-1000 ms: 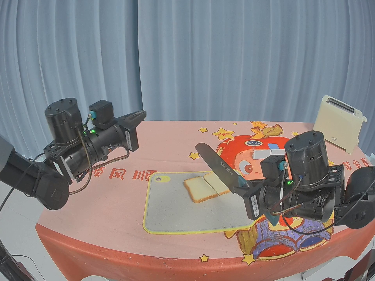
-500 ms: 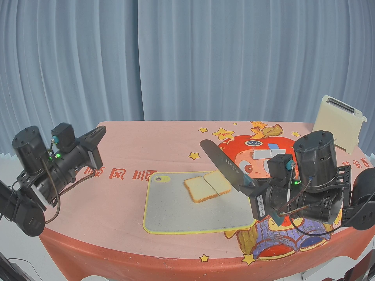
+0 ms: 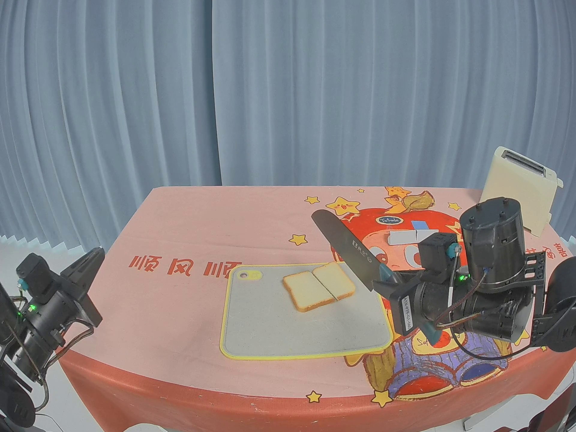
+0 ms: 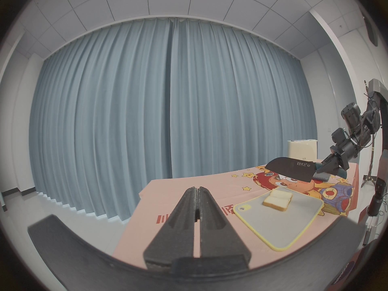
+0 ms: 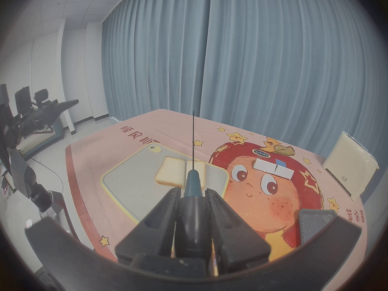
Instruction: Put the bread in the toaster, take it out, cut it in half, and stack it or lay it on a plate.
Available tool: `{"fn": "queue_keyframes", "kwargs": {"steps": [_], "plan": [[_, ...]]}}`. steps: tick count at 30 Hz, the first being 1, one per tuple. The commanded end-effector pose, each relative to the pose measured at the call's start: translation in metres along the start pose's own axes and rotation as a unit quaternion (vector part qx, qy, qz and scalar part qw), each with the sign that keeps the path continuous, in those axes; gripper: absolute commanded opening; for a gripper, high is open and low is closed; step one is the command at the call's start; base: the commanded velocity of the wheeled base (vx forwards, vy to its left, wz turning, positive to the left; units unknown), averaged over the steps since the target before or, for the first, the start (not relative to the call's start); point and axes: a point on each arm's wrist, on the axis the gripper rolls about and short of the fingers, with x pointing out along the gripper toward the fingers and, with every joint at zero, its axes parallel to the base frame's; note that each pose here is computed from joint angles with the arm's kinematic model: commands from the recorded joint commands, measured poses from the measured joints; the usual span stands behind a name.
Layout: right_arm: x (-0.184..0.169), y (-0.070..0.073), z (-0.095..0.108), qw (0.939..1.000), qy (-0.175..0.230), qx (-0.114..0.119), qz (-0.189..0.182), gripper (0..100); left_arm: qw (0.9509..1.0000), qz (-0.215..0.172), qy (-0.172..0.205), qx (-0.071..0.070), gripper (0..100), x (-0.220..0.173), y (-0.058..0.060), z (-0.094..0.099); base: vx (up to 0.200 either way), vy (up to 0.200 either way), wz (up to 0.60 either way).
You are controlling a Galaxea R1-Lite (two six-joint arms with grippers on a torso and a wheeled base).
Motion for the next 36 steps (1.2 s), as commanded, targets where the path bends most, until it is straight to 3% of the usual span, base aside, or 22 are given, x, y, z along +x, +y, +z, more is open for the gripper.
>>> {"fn": "queue_keyframes", "kwargs": {"steps": [1,8,15,23,27,30,31,32,36], "plan": [[0.0,-0.002,0.0,1.0,0.0,0.002,-0.003,0,0.9983,0.023,-0.054,0.009,0,-0.042,0.002,0.015,0.0,0.0,0.0],[0.002,-0.004,-0.002,1.0,0.005,0.005,-0.006,0,0.9974,0.016,0.026,0.066,0,-0.093,-0.006,-0.005,0.0,0.0,0.0],[0.003,-0.004,-0.002,0.9999,0.006,0.006,-0.008,0,0.9953,0.024,0.066,0.066,0,-0.126,-0.01,-0.027,0.0,0.0,0.0],[0.001,-0.007,0.0,0.9999,0.001,0.009,-0.011,0,0.9952,0.031,0.077,0.052,0,-0.159,-0.016,-0.054,0.0,0.0,0.0],[0.002,-0.013,0.002,0.9997,-0.001,0.015,-0.021,0,0.9978,0.053,0.03,0.027,0,-0.172,-0.017,-0.059,0.0,0.0,0.0],[0.005,-0.016,0.003,0.9995,0.0,0.018,-0.025,0,0.9974,0.055,0.048,0.002,0,-0.172,-0.018,-0.063,0.0,0.0,0.0],[0.005,-0.016,0.003,0.9995,0.0,0.018,-0.025,0,0.9974,0.055,0.048,0.002,0,-0.172,-0.018,-0.063,0.0,0.0,0.0],[0.006,-0.016,0.003,0.9995,0.0,0.019,-0.026,0,0.9964,0.065,0.051,-0.018,0,-0.172,-0.017,-0.064,0.0,0.0,0.0],[0.007,-0.019,0.003,0.9993,0.0,0.021,-0.031,0,0.9959,0.072,0.051,-0.02,0,-0.172,-0.017,-0.064,0.0,0.0,0.0]]}}
